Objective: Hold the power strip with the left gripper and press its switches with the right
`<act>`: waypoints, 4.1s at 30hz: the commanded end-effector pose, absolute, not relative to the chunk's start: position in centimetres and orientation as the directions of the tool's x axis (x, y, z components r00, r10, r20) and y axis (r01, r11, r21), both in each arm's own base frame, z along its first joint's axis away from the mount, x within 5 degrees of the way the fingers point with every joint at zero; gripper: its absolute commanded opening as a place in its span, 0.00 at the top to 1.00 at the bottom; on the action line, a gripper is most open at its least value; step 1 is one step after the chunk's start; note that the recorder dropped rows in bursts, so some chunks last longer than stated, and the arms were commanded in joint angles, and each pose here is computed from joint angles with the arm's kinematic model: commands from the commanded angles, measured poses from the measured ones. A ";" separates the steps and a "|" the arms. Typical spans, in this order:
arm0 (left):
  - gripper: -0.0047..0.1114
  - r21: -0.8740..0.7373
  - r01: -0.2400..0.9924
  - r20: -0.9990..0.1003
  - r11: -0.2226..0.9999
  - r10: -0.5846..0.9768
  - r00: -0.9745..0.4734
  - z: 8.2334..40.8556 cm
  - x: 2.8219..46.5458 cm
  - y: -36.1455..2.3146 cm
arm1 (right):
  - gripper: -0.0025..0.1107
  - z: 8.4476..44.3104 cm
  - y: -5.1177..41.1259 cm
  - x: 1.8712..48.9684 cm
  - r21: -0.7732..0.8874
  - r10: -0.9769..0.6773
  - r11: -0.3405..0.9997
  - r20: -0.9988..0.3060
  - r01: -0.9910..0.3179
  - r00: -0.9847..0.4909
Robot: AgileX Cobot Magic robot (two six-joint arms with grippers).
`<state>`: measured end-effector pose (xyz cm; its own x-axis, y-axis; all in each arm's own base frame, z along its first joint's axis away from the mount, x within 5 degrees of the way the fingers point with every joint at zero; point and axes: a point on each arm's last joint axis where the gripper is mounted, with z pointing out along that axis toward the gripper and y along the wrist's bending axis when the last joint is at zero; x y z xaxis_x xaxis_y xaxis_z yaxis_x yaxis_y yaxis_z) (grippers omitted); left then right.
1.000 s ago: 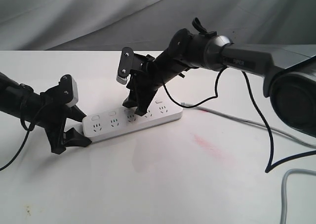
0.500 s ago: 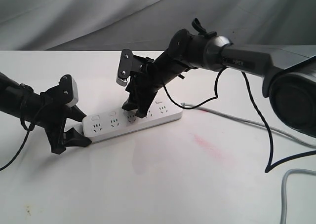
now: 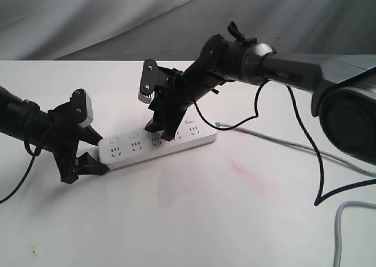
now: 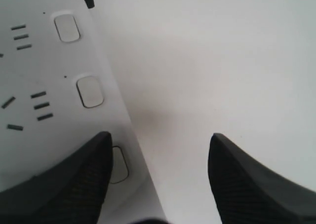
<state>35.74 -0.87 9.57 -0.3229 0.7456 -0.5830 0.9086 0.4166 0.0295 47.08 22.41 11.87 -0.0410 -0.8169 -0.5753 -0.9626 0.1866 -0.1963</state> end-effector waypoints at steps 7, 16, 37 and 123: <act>0.44 0.047 0.911 -0.571 0.410 0.759 -0.313 9.6 35.8 -0.8 | 0.50 8.0 21.8 46.5 -0.146 -0.866 0.116 -0.500 -0.982 -0.028; 0.44 0.047 0.911 -0.571 0.410 0.759 -0.313 9.6 35.8 -0.8 | 0.50 7.3 21.5 46.6 -0.139 -0.874 0.113 -0.485 -0.984 -0.032; 0.44 0.047 0.911 -0.571 0.410 0.759 -0.313 9.6 35.8 -0.8 | 0.50 6.8 20.6 46.4 -0.109 -0.874 0.131 -0.481 -0.985 -0.063; 0.44 0.047 0.911 -0.571 0.410 0.759 -0.313 9.6 35.8 -0.8 | 0.50 11.5 18.4 46.9 -0.144 -0.825 0.249 -0.549 -0.958 -0.132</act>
